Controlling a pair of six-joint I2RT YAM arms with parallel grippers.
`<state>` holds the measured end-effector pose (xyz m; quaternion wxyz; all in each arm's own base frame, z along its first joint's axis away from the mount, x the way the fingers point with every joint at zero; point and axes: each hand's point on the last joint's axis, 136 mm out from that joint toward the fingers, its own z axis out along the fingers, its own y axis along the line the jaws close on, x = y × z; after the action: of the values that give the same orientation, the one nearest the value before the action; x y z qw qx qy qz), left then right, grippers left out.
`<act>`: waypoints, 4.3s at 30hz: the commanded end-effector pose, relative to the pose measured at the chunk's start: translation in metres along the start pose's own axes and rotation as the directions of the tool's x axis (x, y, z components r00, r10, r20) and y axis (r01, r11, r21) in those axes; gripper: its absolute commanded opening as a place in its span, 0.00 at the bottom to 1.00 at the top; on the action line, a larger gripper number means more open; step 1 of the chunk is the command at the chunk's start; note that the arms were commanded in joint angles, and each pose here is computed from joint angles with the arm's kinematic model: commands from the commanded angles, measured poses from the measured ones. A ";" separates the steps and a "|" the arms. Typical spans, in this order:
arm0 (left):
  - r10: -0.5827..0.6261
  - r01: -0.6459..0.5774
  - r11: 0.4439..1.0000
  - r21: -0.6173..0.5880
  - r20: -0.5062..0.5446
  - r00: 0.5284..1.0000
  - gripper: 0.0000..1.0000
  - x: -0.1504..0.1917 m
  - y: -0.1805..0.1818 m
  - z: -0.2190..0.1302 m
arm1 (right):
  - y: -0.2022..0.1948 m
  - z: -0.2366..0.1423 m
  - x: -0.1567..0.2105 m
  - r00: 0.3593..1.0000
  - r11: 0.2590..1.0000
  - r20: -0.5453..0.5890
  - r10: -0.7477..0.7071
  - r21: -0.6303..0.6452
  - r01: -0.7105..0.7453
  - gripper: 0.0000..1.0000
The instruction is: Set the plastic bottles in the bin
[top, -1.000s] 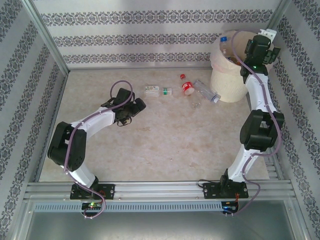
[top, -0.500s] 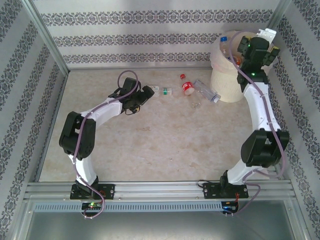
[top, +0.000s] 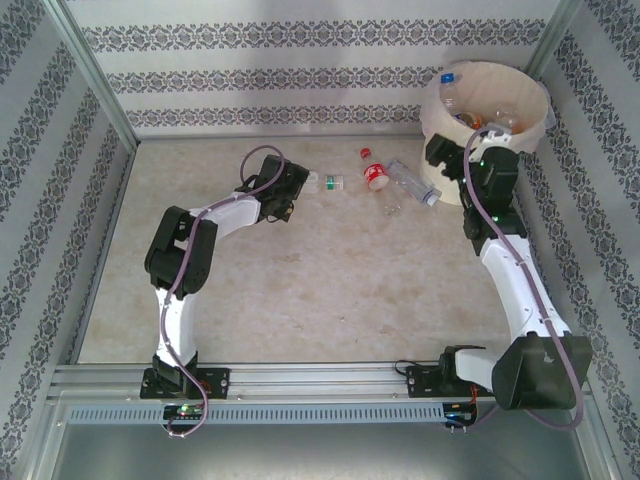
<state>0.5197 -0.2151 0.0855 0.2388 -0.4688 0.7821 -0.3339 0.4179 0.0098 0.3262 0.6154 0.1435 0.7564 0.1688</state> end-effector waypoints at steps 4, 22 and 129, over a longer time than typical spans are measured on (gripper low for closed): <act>-0.174 0.174 0.985 0.014 0.122 0.977 1.00 -0.018 -0.012 0.020 | 0.028 -0.021 0.026 0.995 0.988 -0.086 0.050 -0.142 -0.062 0.98; -0.134 0.174 0.951 -0.254 0.170 0.976 0.88 -0.024 0.014 0.061 | 0.018 -0.043 0.040 0.995 0.994 -0.101 0.001 -0.105 -0.012 0.98; 0.694 -0.710 0.663 0.237 0.162 0.702 1.00 0.009 -0.038 -0.198 | -0.008 0.115 -0.130 0.817 0.836 0.177 0.548 -0.153 -0.527 0.49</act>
<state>0.4027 -0.1815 0.2573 0.4386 -0.1032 0.8280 -0.3338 0.5433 -0.0195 0.4091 0.6298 0.2696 0.6480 0.3329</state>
